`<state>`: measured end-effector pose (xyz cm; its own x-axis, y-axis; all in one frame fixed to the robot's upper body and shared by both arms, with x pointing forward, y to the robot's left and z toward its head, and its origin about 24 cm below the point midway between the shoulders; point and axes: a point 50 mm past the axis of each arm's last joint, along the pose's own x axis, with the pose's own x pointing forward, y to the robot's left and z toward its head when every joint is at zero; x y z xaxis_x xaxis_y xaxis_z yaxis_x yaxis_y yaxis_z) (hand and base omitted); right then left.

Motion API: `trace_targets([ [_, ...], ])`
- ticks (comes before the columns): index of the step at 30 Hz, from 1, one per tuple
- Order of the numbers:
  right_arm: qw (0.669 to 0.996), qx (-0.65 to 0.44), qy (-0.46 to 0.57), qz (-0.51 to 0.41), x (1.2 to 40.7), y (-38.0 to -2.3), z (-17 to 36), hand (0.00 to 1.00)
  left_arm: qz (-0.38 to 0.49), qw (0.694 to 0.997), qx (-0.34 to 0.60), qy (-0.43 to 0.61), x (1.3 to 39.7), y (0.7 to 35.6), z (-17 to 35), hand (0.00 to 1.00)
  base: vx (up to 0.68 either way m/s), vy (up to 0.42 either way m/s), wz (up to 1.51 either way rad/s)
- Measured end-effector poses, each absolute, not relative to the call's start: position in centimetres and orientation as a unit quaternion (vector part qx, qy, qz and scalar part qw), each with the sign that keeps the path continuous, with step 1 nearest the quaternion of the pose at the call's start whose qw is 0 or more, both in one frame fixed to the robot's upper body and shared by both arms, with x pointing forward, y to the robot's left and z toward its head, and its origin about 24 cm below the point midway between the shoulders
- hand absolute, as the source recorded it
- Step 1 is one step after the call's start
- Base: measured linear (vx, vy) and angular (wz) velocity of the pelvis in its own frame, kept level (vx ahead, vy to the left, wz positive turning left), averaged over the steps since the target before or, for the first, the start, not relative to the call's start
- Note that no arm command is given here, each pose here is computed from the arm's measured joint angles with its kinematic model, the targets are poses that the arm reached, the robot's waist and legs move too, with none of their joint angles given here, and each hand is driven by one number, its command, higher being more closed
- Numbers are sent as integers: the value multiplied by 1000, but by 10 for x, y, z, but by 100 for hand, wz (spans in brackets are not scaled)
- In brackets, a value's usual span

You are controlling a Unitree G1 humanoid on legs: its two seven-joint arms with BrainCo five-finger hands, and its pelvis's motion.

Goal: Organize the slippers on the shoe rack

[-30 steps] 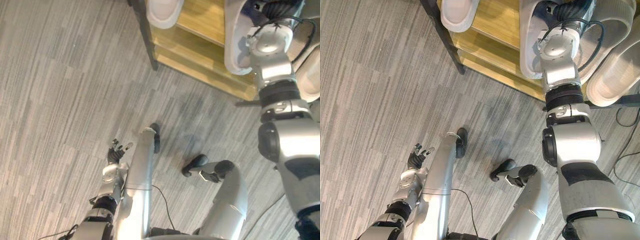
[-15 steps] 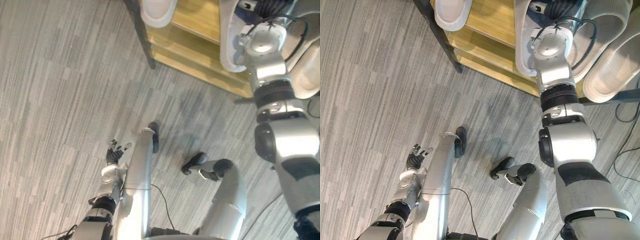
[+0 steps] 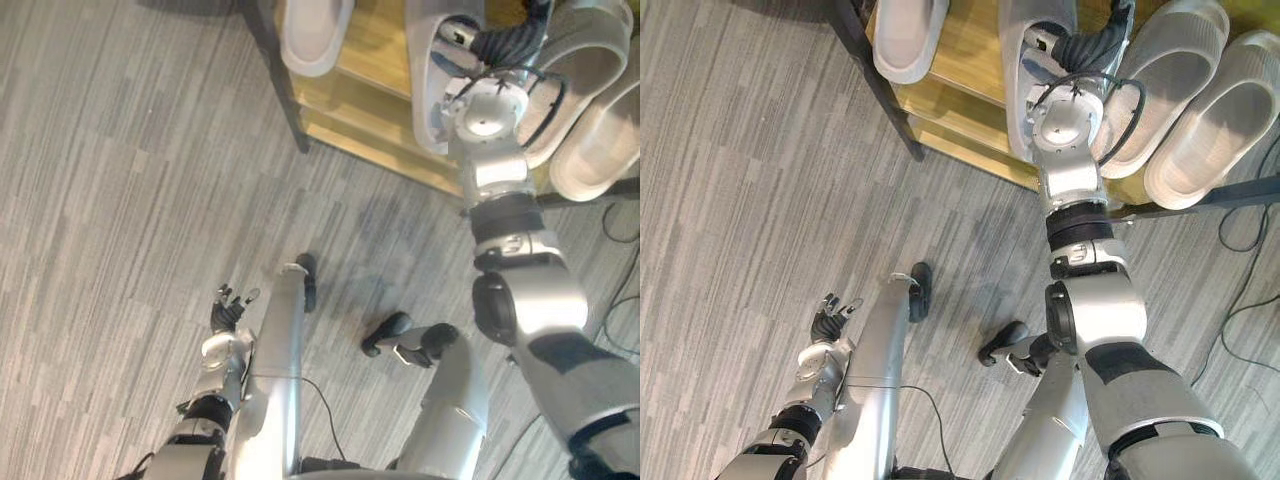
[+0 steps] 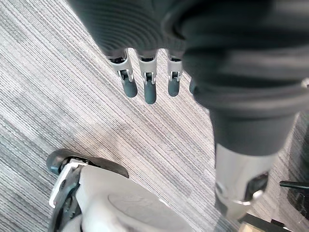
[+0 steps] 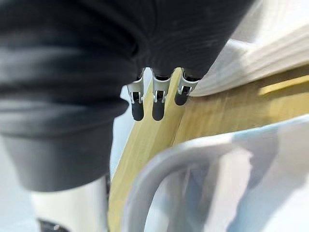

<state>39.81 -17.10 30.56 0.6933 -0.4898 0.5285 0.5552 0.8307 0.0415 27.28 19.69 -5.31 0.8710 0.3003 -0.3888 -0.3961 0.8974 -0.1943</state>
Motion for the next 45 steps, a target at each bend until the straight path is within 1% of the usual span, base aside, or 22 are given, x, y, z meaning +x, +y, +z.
trace_targets([
  [3, 920, -60, -264, -283, 398, -170, 301, 0, 183, 957, -136, 178, 272, 197, -54, 0, 0, 0, 0],
  [7, 925, -30, -258, -278, 397, -166, 292, 0, 183, 957, -137, 178, 272, 197, -54, 0, 0, 0, 0],
  [13, 943, 25, -223, -244, 400, -145, 266, 0, 192, 954, -146, 178, 271, 199, -54, 0, 16, -14, -3],
  [16, 943, 57, -226, -239, 396, -144, 261, 0, 193, 954, -146, 179, 271, 199, -54, 0, 0, 0, 0],
  [20, 945, 70, -217, -235, 396, -146, 254, 0, 197, 952, -149, 182, 270, 199, -56, 0, 0, 0, 0],
  [22, 947, 91, -210, -224, 396, -141, 250, 0, 198, 951, -149, 186, 269, 200, -58, 0, 0, 0, 0],
  [26, 950, 105, -210, -204, 396, -133, 248, 0, 199, 951, -149, 186, 269, 200, -58, 0, 0, 0, 0],
  [32, 950, 164, -201, -174, 396, -122, 245, 0, 208, 946, -160, 189, 268, 200, -60, 0, 0, 0, 0],
  [37, 946, 212, -190, -157, 398, -121, 244, 0, 209, 944, -166, 193, 266, 197, -62, 0, 0, 0, 3],
  [45, 944, 238, -189, -125, 403, -106, 261, 0, 203, 945, -172, 192, 268, 192, -61, 0, 13, -12, 8],
])
